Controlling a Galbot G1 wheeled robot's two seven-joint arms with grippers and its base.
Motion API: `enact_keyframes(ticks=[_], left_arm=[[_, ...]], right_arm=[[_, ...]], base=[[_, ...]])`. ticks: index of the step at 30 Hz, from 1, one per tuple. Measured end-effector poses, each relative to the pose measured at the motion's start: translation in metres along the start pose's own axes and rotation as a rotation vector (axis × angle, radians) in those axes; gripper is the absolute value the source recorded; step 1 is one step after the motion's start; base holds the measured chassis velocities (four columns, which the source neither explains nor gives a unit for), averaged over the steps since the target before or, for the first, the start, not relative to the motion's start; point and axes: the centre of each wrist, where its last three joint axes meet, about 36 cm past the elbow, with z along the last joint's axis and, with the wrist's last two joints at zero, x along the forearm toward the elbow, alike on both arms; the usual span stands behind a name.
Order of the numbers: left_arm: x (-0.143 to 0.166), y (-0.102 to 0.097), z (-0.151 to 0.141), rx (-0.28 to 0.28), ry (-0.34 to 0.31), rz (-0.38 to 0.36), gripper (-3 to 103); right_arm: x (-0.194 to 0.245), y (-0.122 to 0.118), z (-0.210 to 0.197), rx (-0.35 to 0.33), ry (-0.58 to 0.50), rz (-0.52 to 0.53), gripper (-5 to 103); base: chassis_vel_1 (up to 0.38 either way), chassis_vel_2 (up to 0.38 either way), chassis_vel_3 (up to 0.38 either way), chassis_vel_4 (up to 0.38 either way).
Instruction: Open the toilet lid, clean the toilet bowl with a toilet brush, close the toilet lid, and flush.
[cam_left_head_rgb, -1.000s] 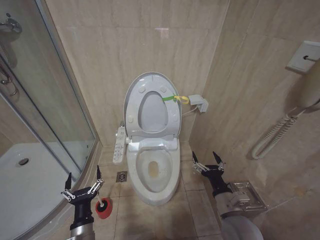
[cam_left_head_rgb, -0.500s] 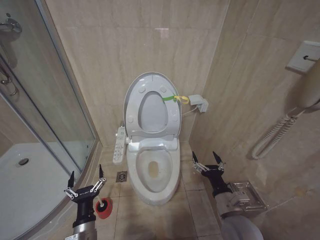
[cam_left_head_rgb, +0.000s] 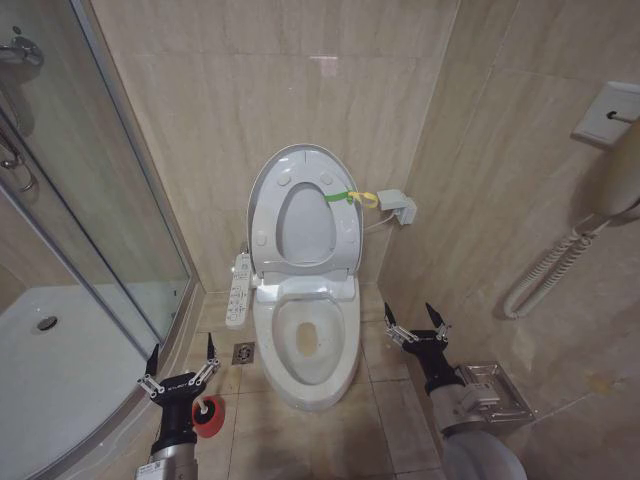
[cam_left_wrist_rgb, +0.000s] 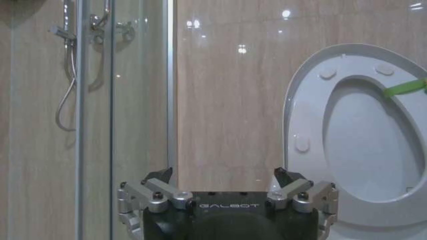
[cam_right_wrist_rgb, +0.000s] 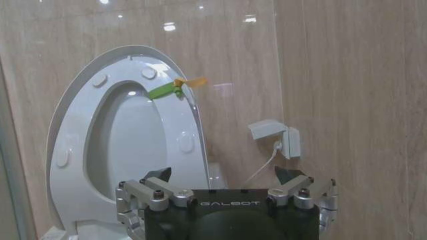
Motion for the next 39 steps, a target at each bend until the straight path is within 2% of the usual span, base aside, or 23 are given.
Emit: enact_keyframes(ticks=[17, 39], left_arm=[[-0.0016, 0.0075, -0.0028, -0.043, -0.007, 0.027, 100], [0.0, 0.0092, -0.0025, -0.046, -0.006, 0.019, 97]], right_arm=[[0.0, 0.0, 0.0, 0.0, 0.0, 0.0, 100], [0.0, 0.0, 0.0, 0.0, 0.0, 0.0, 100]], base=[[0.0, 0.0, 0.0, 0.0], [0.0, 0.0, 0.0, 0.0]])
